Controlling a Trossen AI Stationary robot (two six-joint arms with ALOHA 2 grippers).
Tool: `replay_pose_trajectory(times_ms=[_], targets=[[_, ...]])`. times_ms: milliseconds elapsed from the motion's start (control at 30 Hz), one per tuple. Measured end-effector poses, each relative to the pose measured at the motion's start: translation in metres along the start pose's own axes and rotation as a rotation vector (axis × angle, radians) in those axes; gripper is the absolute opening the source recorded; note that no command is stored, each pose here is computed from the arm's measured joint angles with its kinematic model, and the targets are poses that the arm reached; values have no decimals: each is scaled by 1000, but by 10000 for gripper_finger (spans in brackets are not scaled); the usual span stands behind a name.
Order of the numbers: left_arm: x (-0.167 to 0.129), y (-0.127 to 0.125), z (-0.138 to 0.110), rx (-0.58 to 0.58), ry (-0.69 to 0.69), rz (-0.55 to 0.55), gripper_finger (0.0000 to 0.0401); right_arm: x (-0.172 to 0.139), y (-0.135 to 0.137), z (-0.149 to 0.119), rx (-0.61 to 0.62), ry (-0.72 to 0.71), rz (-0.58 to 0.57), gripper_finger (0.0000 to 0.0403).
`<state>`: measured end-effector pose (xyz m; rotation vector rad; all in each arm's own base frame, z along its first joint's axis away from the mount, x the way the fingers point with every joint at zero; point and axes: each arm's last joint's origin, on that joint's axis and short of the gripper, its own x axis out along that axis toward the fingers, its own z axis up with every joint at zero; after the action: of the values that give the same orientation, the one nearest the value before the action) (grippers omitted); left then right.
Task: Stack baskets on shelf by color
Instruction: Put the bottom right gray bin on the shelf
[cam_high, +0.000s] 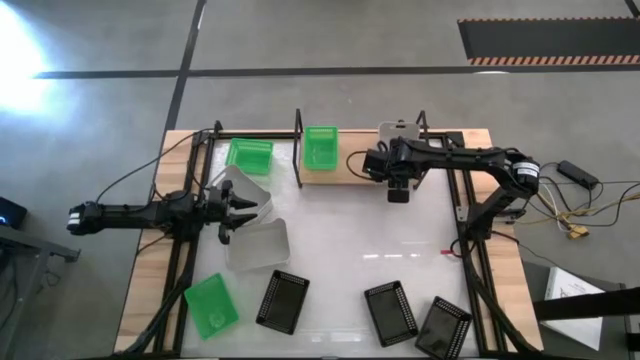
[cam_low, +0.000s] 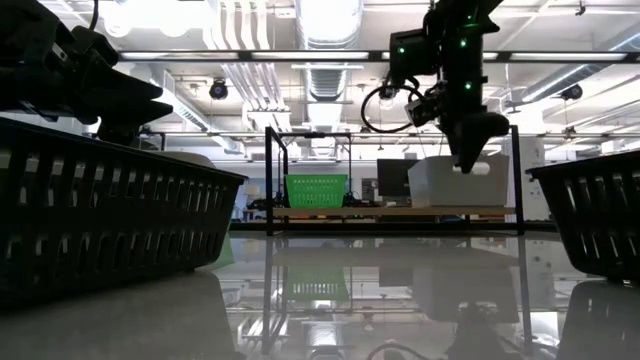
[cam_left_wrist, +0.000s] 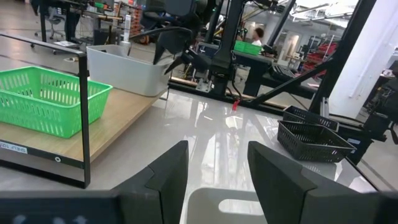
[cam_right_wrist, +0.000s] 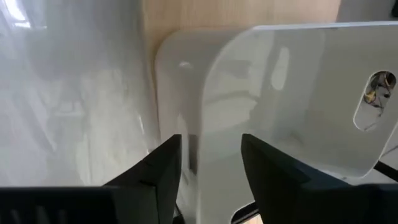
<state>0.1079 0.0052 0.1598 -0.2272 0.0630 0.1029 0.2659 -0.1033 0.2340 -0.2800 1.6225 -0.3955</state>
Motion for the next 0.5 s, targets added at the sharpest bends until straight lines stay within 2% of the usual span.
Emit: replay_pose_trajectory(times_ms=[200,367,500], targets=[[0,0,0,0,0,0,152,0,0,0,-9,-4,-2,152],[0,0,0,0,0,0,152,0,-2,0,-6,11,-71,144],[0,0,0,0,0,0,152,0,-2,1,-1,9,-78,149]])
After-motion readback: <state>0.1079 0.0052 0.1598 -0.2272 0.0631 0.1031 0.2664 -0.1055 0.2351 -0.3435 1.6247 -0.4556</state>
